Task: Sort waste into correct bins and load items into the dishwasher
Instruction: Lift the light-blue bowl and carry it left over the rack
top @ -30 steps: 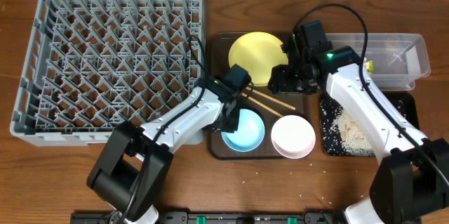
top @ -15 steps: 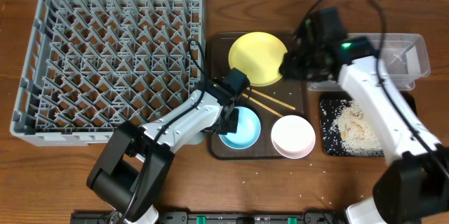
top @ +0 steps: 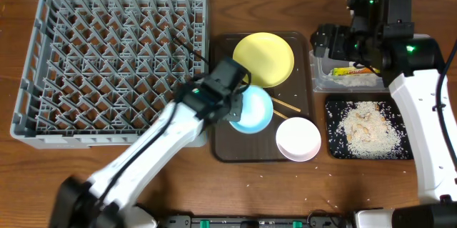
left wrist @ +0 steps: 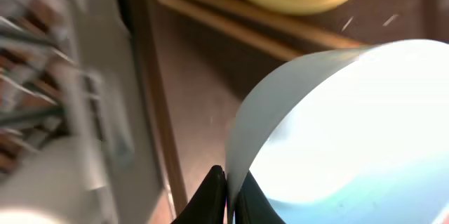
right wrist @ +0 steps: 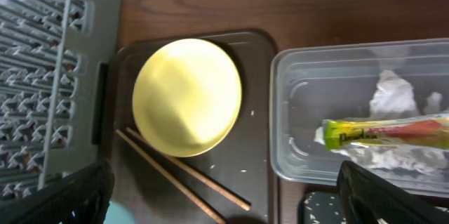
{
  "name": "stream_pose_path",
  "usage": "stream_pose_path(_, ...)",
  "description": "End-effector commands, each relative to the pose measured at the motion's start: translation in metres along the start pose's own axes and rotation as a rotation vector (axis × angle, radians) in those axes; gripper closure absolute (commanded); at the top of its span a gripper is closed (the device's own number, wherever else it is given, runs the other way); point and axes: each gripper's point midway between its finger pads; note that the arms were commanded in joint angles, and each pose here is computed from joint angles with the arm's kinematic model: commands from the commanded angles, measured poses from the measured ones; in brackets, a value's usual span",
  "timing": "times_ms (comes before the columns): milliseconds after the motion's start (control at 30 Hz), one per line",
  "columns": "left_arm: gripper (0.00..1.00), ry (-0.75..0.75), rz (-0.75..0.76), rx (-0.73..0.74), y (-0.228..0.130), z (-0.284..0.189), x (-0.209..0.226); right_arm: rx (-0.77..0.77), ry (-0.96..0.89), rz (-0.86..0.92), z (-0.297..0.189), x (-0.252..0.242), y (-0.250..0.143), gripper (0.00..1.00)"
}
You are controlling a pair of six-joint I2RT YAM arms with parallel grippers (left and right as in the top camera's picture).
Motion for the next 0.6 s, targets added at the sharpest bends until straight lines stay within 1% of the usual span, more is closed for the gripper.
stream_pose_path(0, 0.93, 0.023, 0.020, -0.118, 0.021, -0.027, 0.007, -0.009, -0.016, -0.004, -0.002, -0.003, 0.003, 0.01)
stream_pose_path(100, 0.93, 0.025, 0.032, -0.144, 0.024, -0.034, 0.008, -0.007, -0.012, -0.009, -0.001, -0.001, 0.003, 0.01)
stream_pose_path(167, 0.93, 0.073, 0.036, -0.188, 0.031, -0.038, 0.017, -0.007, -0.012, -0.009, -0.001, -0.001, 0.003, 0.01)
stream_pose_path(300, 0.93, 0.218, 0.044, -0.334, 0.057, -0.051, 0.039, -0.008, -0.015, -0.005, -0.002, -0.003, 0.003, 0.01)
stream_pose_path(400, 0.92, 0.344, 0.050, -0.472, 0.084, -0.066, 0.056, -0.009, -0.021, 0.003, -0.002, -0.007, 0.003, 0.01)
stream_pose_path(500, 0.93, 0.455, 0.021, -0.607, 0.112, -0.086, 0.076, -0.009, -0.021, 0.003, -0.002, -0.007, 0.003, 0.01)
stream_pose_path(567, 0.93, 0.504, 0.002, -0.668, 0.126, -0.096, 0.086, -0.009, -0.021, 0.003, -0.002, -0.007, 0.003, 0.01)
Point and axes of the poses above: each gripper's point midway between its finger pads, its own z axis out along the fingers, its own x axis along the line the jaws close on, y = z × x, and after that the axes turned 11 degrees about -z, right-handed
